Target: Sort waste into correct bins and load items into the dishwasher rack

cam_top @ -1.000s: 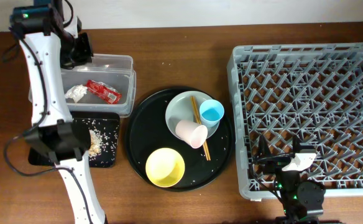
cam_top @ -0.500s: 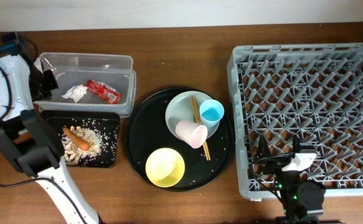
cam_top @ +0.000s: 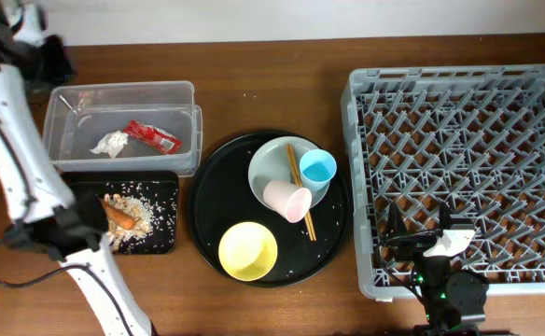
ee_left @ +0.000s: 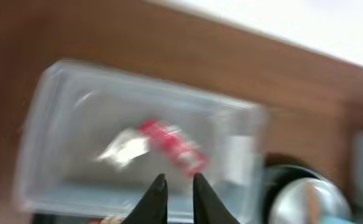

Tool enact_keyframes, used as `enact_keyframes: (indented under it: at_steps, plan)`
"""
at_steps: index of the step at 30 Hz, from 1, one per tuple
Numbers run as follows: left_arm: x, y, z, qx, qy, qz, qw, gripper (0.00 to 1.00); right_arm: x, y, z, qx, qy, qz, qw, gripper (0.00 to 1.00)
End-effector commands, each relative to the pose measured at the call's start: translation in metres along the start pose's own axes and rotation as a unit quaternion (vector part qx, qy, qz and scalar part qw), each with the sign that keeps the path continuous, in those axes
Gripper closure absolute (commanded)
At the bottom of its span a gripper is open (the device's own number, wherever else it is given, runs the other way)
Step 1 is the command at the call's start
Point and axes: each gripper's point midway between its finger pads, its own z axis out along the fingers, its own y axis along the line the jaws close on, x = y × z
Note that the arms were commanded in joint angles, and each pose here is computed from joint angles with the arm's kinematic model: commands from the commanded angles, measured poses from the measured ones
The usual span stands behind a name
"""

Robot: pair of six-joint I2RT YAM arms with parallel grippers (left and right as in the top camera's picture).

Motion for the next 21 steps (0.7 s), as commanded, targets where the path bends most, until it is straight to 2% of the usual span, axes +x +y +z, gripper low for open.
enact_keyframes:
  at_steps: [1, 3, 6, 8, 11, 13, 15, 17, 19, 21]
  plan:
    - [0.019, -0.129, -0.021, 0.111, -0.010, 0.107, 0.988, 0.71, 0.002, -0.003, 0.000, 0.007, 0.001, 0.001, 1.000, 0.01]
    - [0.051, -0.200, -0.019, 0.150, 0.013, 0.172, 0.973, 0.66, 0.002, -0.003, 0.000, 0.007, 0.001, 0.001, 1.000, 0.02]
    - [0.091, -0.266, -0.031, 0.182, 0.025, 0.241, 0.953, 0.66, 0.002, -0.003, 0.000, 0.007, 0.001, 0.001, 1.000, 0.02]
    - [0.116, -0.292, -0.049, 0.165, 0.019, 0.286, 0.944, 0.66, 0.002, -0.003, 0.000, 0.007, 0.001, 0.001, 1.000, 0.02]
    - [0.151, -0.289, -0.072, 0.143, 0.048, 0.318, 0.936, 0.66, 0.002, -0.002, 0.000, 0.005, 0.001, 0.001, 1.000, 0.02]
    - [0.176, -0.261, -0.091, 0.120, 0.078, 0.319, 0.937, 0.68, 0.003, 0.000, 0.000, -0.003, 0.003, 0.009, 1.000, 0.02]
    - [0.186, -0.241, -0.098, 0.093, 0.083, 0.319, 0.940, 0.68, 0.002, 0.024, -0.002, -0.070, 0.013, 0.072, 0.995, 0.02]
    - [0.190, -0.240, -0.090, 0.090, 0.094, 0.306, 0.943, 0.68, -0.020, 0.029, -0.012, -0.073, 0.018, 0.072, 0.995, 0.02]
    - [0.191, -0.245, -0.070, 0.092, 0.099, 0.297, 0.945, 0.67, -0.074, 0.039, -0.038, -0.066, 0.040, 0.073, 0.994, 0.02]
    - [0.202, -0.243, -0.048, 0.085, 0.124, 0.288, 0.946, 0.66, -0.113, 0.046, -0.055, -0.050, 0.106, 0.078, 0.990, 0.02]
